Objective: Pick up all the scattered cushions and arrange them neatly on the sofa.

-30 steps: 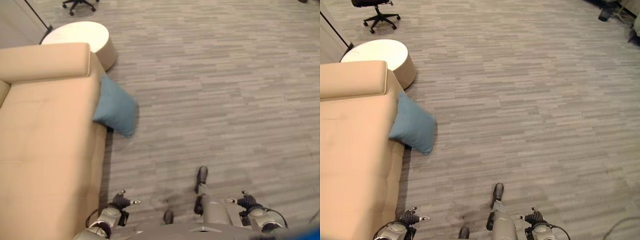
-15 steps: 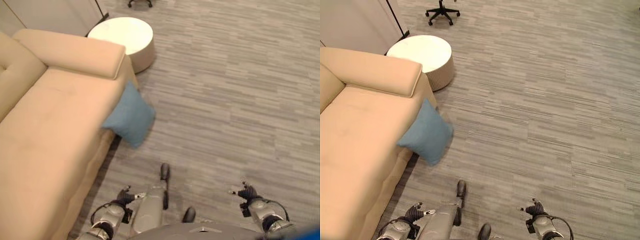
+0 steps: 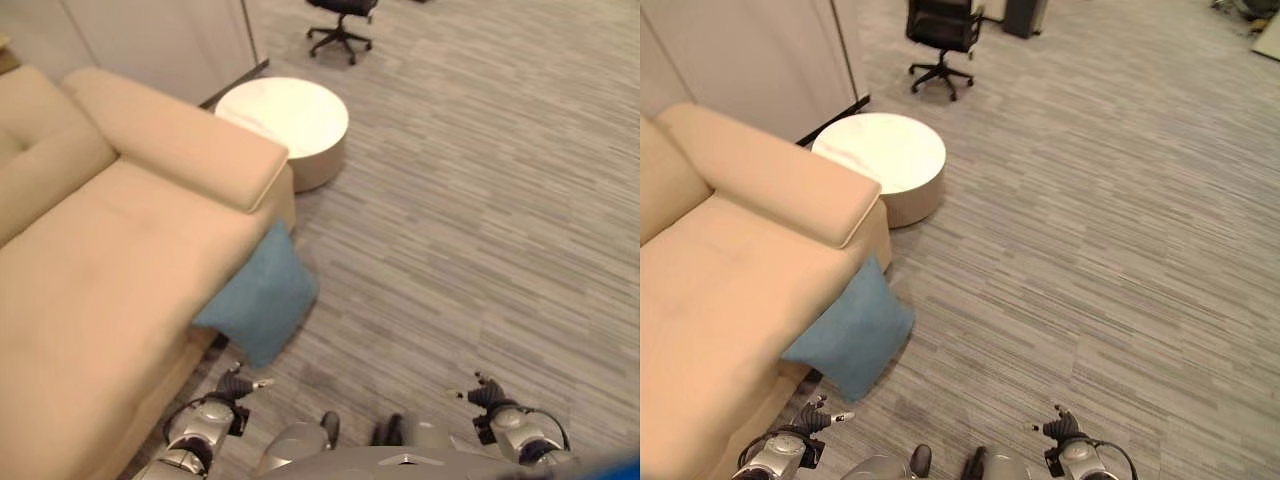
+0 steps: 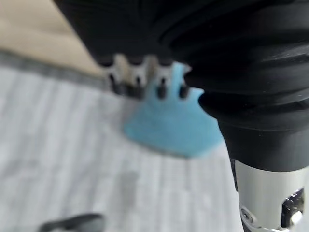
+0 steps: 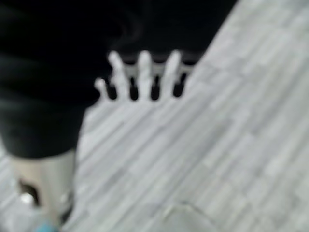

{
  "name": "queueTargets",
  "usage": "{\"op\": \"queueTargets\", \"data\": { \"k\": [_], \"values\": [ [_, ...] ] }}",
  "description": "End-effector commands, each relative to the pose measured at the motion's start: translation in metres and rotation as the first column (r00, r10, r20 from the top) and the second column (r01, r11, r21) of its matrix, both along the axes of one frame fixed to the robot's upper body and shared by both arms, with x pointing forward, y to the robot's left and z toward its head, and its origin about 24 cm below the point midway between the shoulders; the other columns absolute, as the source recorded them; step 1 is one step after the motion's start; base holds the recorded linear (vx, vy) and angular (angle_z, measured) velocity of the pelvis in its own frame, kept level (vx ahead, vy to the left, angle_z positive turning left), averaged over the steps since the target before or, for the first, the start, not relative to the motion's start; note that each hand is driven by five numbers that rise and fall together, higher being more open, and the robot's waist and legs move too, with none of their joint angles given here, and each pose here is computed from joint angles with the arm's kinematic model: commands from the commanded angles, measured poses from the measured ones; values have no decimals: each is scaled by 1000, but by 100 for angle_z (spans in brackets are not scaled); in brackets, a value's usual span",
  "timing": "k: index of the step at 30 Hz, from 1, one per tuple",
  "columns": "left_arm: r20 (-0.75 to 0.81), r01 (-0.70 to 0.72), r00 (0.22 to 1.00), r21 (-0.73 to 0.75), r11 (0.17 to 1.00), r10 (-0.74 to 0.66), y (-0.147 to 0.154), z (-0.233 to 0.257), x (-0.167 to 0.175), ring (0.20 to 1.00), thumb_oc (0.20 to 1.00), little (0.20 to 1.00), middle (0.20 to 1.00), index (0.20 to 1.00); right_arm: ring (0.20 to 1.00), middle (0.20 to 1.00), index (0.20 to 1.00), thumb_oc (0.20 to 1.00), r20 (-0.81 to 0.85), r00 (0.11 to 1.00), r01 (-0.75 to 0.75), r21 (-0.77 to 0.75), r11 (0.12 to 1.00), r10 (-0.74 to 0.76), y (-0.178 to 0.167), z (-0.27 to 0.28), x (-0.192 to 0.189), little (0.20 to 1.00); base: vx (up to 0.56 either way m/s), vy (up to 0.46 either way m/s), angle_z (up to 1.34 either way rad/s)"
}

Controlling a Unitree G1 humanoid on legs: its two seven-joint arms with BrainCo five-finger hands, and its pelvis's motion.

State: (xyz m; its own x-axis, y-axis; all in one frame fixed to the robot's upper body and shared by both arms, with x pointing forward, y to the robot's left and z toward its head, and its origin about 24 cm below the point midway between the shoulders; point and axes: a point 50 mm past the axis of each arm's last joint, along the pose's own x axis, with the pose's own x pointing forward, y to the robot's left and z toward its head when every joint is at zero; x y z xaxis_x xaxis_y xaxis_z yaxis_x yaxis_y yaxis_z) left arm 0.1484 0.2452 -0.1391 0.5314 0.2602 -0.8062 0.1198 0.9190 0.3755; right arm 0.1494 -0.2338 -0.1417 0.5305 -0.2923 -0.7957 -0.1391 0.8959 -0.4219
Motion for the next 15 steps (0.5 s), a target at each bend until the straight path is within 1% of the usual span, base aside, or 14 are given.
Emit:
{"op": "queueTargets", "data": {
  "k": [1, 4, 8, 10, 13, 15],
  "values": [
    [-2, 34, 999, -17, 999, -34, -13, -4, 0, 1000, 1000, 1000, 1000, 1000, 1000, 1000, 1000, 1000, 62, 997, 55, -47, 997, -52, -23, 11, 10, 1000, 346, -174, 113],
    [-45, 41, 998, -20, 999, -42, -17, -9, -9, 1000, 1000, 1000, 1000, 1000, 1000, 1000, 1000, 1000, 49, 997, 63, -38, 997, -61, -24, 9, 5, 1000, 276, -231, 269],
    [-60, 30, 998, -28, 999, -31, -17, -11, -15, 1000, 1000, 1000, 1000, 1000, 1000, 1000, 1000, 1000, 71, 996, 64, -37, 997, -61, -26, 12, 8, 1000, 129, -208, 77],
    [-60, 26, 998, -28, 999, -27, -18, -11, -15, 1000, 1000, 1000, 1000, 1000, 1000, 1000, 1000, 1000, 78, 995, 62, -37, 997, -59, -27, 13, 10, 1000, 35, -96, 98],
    [-40, 30, 999, -32, 999, -31, -19, -10, -11, 1000, 1000, 1000, 1000, 1000, 1000, 1000, 1000, 1000, 90, 993, 78, -28, 997, -75, -28, 14, 10, 1000, 47, -119, 68],
    [-25, 39, 999, -32, 999, -40, -19, -8, -8, 1000, 1000, 1000, 1000, 1000, 1000, 1000, 1000, 1000, 78, 994, 84, -24, 996, -82, -28, 12, 6, 1000, 77, -98, 110]
  ]
}}
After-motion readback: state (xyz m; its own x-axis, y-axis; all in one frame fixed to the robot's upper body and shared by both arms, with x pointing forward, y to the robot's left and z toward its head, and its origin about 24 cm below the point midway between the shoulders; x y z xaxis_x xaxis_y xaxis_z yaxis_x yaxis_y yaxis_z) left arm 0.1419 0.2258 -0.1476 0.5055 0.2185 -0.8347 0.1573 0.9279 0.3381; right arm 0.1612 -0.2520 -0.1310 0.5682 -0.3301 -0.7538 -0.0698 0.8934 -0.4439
